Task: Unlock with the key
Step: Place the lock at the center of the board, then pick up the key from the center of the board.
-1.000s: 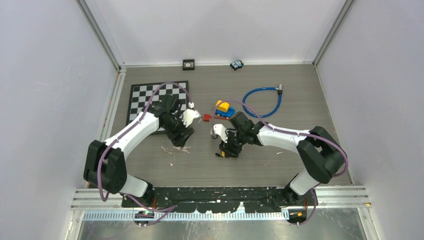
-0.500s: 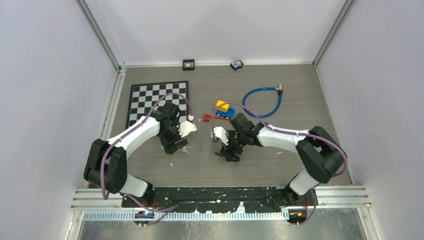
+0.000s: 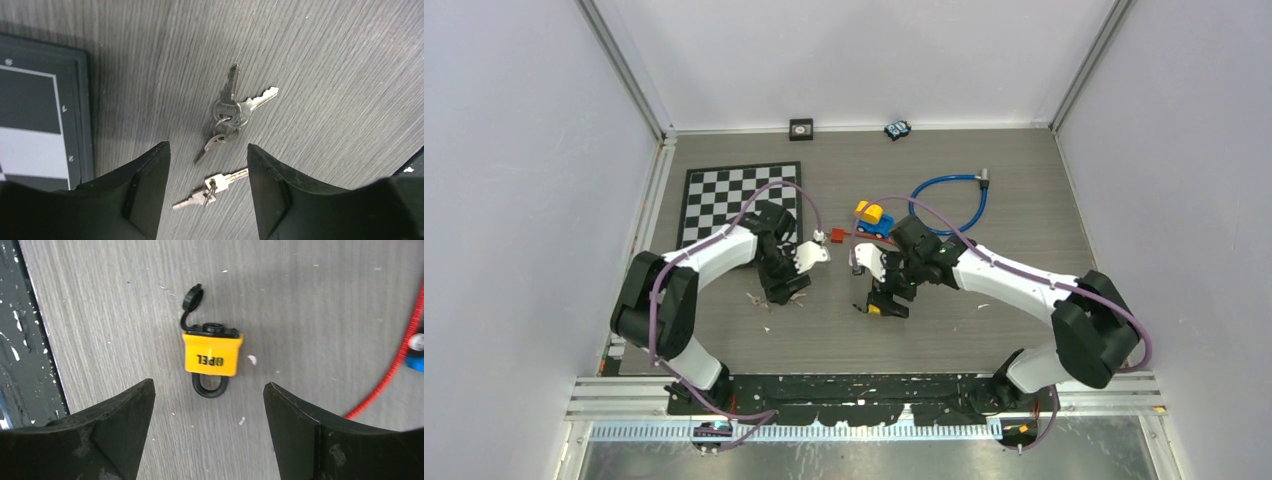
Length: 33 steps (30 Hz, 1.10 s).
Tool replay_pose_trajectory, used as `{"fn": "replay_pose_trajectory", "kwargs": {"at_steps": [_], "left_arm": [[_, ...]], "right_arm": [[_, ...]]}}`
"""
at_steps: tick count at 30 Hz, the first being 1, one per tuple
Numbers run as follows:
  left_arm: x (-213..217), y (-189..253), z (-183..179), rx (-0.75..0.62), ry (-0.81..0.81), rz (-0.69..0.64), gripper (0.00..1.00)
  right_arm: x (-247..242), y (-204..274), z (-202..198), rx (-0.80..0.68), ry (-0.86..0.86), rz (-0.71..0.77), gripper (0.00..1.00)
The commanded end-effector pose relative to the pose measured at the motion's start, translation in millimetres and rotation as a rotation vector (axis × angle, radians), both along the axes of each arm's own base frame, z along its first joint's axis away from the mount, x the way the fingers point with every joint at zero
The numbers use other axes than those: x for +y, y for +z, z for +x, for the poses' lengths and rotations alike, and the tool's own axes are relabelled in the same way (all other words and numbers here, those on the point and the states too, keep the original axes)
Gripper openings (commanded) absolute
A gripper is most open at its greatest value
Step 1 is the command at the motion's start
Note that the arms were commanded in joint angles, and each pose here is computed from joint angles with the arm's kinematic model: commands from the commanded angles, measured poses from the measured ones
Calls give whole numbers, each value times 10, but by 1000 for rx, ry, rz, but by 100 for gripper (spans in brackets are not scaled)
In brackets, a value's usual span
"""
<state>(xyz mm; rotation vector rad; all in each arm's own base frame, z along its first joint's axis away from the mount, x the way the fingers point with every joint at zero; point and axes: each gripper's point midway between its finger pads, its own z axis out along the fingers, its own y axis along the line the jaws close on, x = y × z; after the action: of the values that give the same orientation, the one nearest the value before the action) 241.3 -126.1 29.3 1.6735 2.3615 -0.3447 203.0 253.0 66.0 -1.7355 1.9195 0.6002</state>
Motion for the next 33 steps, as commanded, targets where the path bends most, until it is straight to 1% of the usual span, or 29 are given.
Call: {"fn": "replay_pose_trajectory", "kwargs": {"at_steps": [1, 6, 8, 11, 13, 15, 17, 19, 20, 22, 24, 28, 30, 33], "left_arm": [[-146, -3, 88, -28, -76, -40, 57], [-128, -108, 37, -28, -83, -20, 45], [-139, -127, 45, -48, -80, -23, 39], [-145, -136, 14, -56, -74, -31, 29], [-140, -131, -29, -55, -74, -40, 19], [-144, -99, -39, -68, -69, -50, 12], [-157, -39, -42, -85, -65, -66, 6], [-195, 52, -40, -107, -67, -97, 1], [-210, 82, -39, -111, -64, -107, 0], [-269, 179, -49, -119, -59, -147, 0], [-355, 304, -73, -119, -58, -204, 0], [-586, 682, -189, -86, -52, -358, 0], [-694, 885, -264, -51, -40, -433, 0], [-838, 1176, -386, 10, -30, -539, 0]], "right_arm": [[-53, 404, 189, -102, -104, 2, 85], [-97, 713, 290, -204, -182, 68, 89], [-119, 832, 342, -252, -218, 102, 89], [-164, 966, 459, -323, -291, 135, 95], [-177, 1014, 520, -334, -324, 131, 98], [-187, 1045, 537, -329, -326, 111, 98], [-229, 1023, 512, -325, -275, 52, 98], [-294, 1063, 459, -326, -179, -29, 98], [-344, 1061, 460, -326, -172, -62, 98], [-343, 1209, 508, -338, -190, -48, 98], [-247, 1355, 488, -315, -214, 34, 98], [62, 1461, 374, -186, -252, 217, 97], [214, 1451, 319, -102, -244, 269, 95], [401, 1379, 210, 6, -189, 319, 91]]}}
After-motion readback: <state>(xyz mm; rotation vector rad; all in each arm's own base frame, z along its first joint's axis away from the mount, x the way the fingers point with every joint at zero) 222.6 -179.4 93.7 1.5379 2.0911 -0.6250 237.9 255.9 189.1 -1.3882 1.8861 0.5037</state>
